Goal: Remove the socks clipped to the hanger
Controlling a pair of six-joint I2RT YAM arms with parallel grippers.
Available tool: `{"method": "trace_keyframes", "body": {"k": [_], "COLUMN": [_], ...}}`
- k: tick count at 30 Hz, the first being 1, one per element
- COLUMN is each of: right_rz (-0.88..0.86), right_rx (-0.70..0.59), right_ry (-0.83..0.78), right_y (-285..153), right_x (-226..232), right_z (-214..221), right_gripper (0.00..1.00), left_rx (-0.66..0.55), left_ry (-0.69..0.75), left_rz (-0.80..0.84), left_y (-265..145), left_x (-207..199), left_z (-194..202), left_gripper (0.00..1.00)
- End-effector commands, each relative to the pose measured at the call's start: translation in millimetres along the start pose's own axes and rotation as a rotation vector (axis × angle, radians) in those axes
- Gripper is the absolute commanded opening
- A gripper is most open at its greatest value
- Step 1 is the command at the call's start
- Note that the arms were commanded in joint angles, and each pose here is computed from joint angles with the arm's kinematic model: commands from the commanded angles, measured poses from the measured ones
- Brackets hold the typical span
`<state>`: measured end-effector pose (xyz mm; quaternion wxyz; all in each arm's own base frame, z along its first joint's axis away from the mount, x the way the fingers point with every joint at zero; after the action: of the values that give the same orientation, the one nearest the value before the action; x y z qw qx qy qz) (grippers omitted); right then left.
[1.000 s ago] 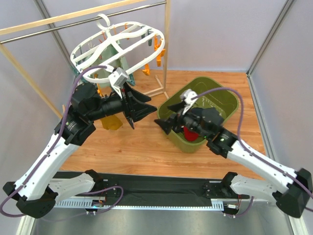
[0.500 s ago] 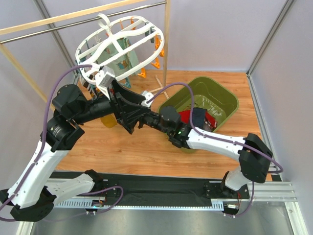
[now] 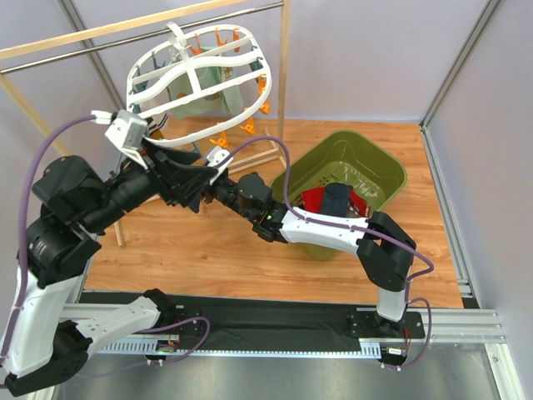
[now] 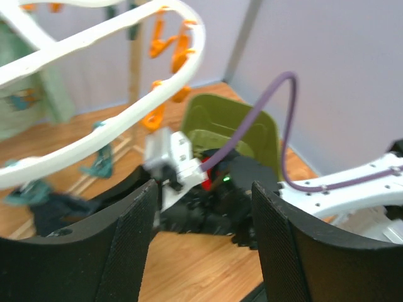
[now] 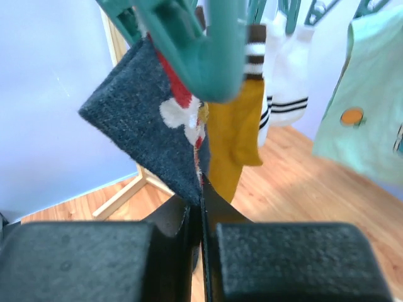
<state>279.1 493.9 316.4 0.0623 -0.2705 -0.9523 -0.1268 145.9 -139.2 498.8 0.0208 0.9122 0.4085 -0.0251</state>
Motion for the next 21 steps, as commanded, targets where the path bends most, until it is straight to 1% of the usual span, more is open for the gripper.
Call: {"method": "trace_keyframes", "body": {"k": [1, 4, 5, 6, 7, 9, 10, 11, 12, 13, 14, 15, 16, 17, 18, 20, 21], "right_rz": [-0.024, -0.066, -0.089, -0.121, -0.142, -0.203, -0.214, -0.232, -0.242, -0.246, -0.247, -0.249, -0.252, -0.252, -0.246, -0.223, -0.218], "right_rx": [-0.073, -0.059, -0.065, -0.04, -0.035, -0.048, -0.016, -0.013, -0.053, -0.06, -0.044, -0.046, -0.053, -0.036, -0.032, -0.033, -0.026], "right_ry": [-0.01, 0.01, 0.024, 0.034, 0.049, 0.097, 0.105, 0.104, 0.108, 0.107, 0.094, 0.091, 0.087, 0.074, 0.064, 0.056, 0.056], "right_y": [8, 1, -4, -10, -15, -31, -41, -49, -62, -70, -81, -88, -99, -105, -113, -120, -125], "right_x": [7, 17, 23, 27, 31, 44, 44, 45, 48, 49, 46, 46, 47, 47, 45, 39, 37], "right_z": [-27, -25, -33, -27, -30, -48, -37, -39, -61, -65, -59, -62, -76, -73, -80, -83, -80], "right_gripper": [0.0, 0.0, 0.0, 0.0, 0.0, 0.0, 0.0, 0.0, 0.0, 0.0, 0.0, 0.0, 0.0, 0.0, 0.0, 0.0, 0.0], "left_rx": [0.072, 0.087, 0.089, 0.11, 0.117, 0.149, 0.153, 0.159, 0.177, 0.179, 0.166, 0.173, 0.173, 0.165, 0.179, 0.166, 0.153], "left_ry": [0.019, 0.017, 0.02, 0.028, 0.033, 0.043, 0.038, 0.032, 0.02, 0.011, 0.0, -0.009, -0.015, -0.022, -0.035, -0.038, -0.037], "left_rz": [-0.253, -0.344, -0.362, -0.383, -0.42, -0.443, -0.465, -0.466, -0.466, -0.468, -0.467, -0.464, -0.454, -0.448, -0.413, -0.318, -0.2], "left_y": [-26, -39, -43, -45, -48, -48, -50, -52, -53, -55, -61, -60, -61, -63, -59, -54, -42], "left_x": [36, 48, 51, 54, 59, 63, 65, 65, 64, 64, 63, 63, 61, 60, 55, 43, 28], "left_z": [17, 22, 24, 28, 29, 34, 36, 39, 46, 49, 50, 57, 59, 61, 67, 71, 76], "left_gripper": [0.69, 0.7, 0.7, 0.7, 0.7, 0.7, 0.7, 0.7, 0.7, 0.7, 0.69, 0.7, 0.7, 0.7, 0.7, 0.7, 0.7]}}
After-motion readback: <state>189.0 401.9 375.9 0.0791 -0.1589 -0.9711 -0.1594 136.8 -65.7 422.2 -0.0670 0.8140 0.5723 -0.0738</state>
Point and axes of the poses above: each gripper's point midway between its finger pads, its own y axis out along the fingers, its own x axis along the line the jaws close on, z = x × y, the point moved 3 cm from there along -y, back along the fingers, and after that the axes turned 11 degrees about y, right-handed, at the moved point
